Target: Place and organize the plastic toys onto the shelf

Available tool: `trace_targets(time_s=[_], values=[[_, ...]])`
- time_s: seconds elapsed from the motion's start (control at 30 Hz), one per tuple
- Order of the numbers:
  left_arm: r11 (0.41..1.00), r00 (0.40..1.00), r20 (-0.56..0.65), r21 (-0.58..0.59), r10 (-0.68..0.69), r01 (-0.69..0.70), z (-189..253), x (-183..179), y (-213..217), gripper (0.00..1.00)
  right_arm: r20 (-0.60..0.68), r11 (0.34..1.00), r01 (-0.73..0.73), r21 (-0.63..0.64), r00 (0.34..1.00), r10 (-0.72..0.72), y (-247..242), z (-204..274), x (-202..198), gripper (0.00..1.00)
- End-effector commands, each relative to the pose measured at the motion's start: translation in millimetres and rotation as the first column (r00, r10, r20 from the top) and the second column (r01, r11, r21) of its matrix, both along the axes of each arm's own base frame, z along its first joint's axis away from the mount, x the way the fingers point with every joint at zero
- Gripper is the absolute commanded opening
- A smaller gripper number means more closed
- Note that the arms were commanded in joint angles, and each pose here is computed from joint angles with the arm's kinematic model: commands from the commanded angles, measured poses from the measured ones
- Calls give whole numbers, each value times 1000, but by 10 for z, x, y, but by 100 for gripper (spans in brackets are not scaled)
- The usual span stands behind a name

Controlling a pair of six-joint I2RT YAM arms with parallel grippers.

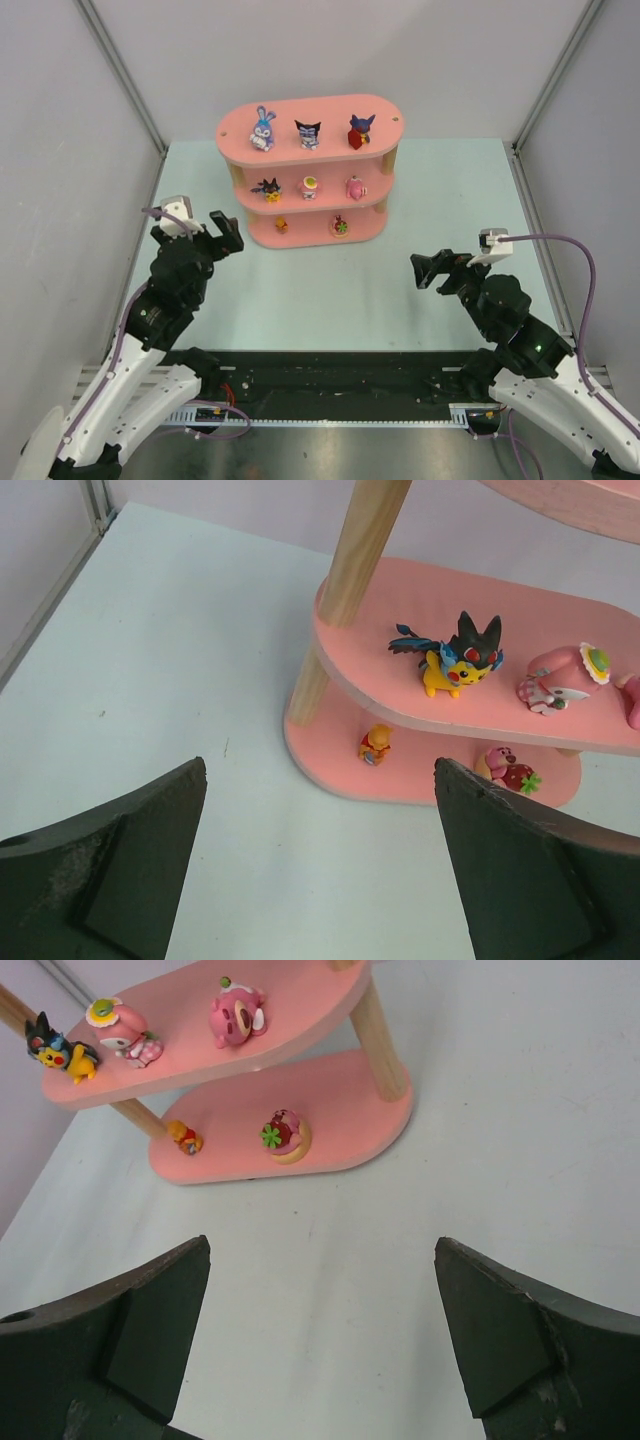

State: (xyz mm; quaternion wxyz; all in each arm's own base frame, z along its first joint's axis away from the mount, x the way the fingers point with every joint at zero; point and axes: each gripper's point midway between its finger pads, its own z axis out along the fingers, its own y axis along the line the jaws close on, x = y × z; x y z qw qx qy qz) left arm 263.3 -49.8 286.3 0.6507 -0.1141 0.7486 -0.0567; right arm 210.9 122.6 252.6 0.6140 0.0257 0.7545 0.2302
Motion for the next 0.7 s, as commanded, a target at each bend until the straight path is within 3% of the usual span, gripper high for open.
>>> trace_targets(time_s=[0.0, 0.27, 0.67], values=[[998, 999, -12, -50, 38, -38, -24, 27, 21, 100, 11, 996, 67, 54, 998, -67, -131, 154, -4, 100], [992, 996, -1, -95, 85, -85, -125, -33, 107, 100, -8, 991, 118, 59, 993, -118, -223, 108, -3, 100], [978, 980, -106, -106, 169, -180, -624, -57, 194, 100, -51, 982, 187, 23, 981, -185, -286, -36, 70, 100]])
